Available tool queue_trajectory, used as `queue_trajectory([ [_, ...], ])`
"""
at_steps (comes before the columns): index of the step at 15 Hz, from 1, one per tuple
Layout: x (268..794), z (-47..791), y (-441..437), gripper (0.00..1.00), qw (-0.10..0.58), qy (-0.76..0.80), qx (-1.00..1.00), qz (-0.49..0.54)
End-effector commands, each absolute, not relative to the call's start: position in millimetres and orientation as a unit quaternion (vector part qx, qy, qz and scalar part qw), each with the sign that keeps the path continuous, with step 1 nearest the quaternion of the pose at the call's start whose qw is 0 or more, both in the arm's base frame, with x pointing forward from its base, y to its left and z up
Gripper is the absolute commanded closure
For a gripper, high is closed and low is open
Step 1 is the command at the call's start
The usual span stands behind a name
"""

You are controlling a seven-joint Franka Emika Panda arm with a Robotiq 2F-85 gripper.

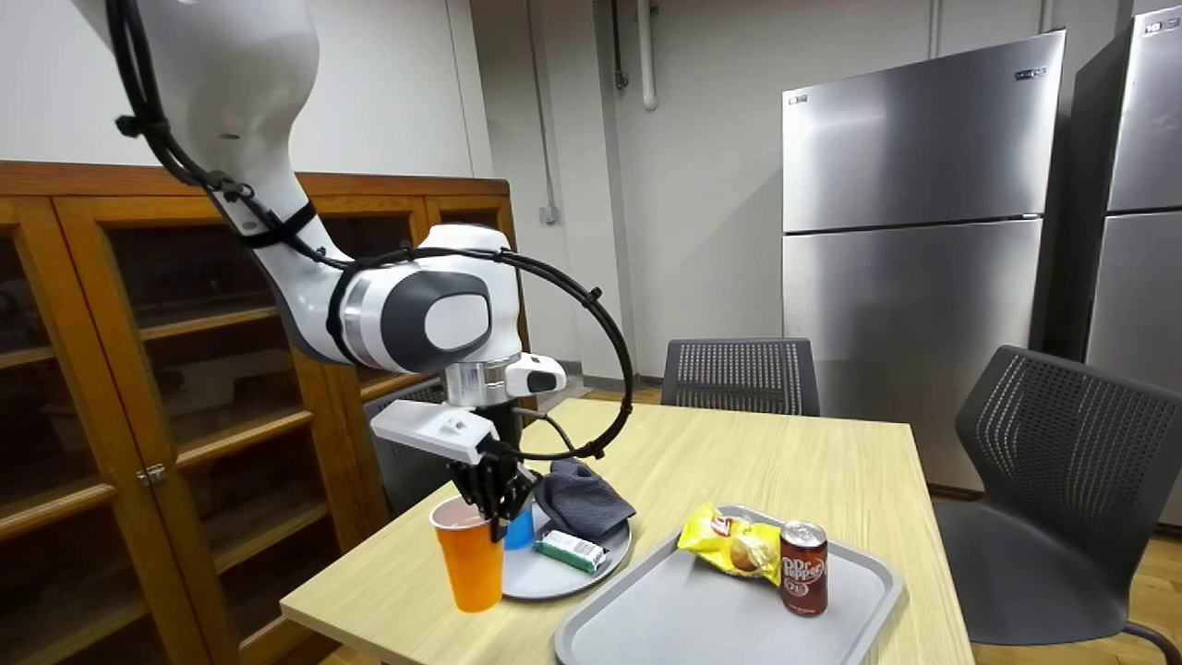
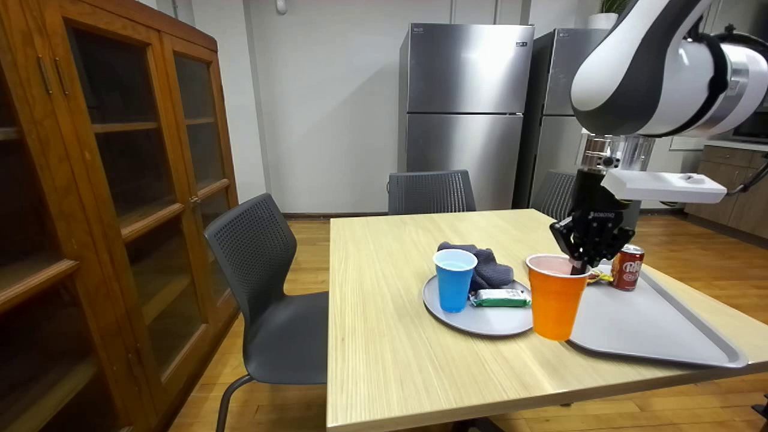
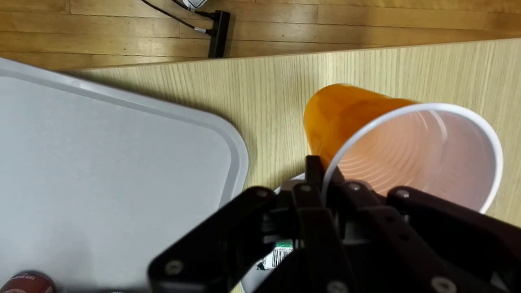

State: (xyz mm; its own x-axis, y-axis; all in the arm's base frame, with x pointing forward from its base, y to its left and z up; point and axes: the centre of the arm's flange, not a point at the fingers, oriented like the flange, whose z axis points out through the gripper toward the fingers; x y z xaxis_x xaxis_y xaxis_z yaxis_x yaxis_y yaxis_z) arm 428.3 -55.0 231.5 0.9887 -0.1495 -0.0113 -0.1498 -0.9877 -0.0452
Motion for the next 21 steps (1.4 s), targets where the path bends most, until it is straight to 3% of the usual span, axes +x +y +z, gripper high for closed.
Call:
queue_trajectory([
  [1, 423, 229, -60, 0.99, 0.02, 0.056, -0.998, 0.011],
  [21, 452, 193, -59, 0.99, 0.015, 0.005, -1.0, -0.007],
])
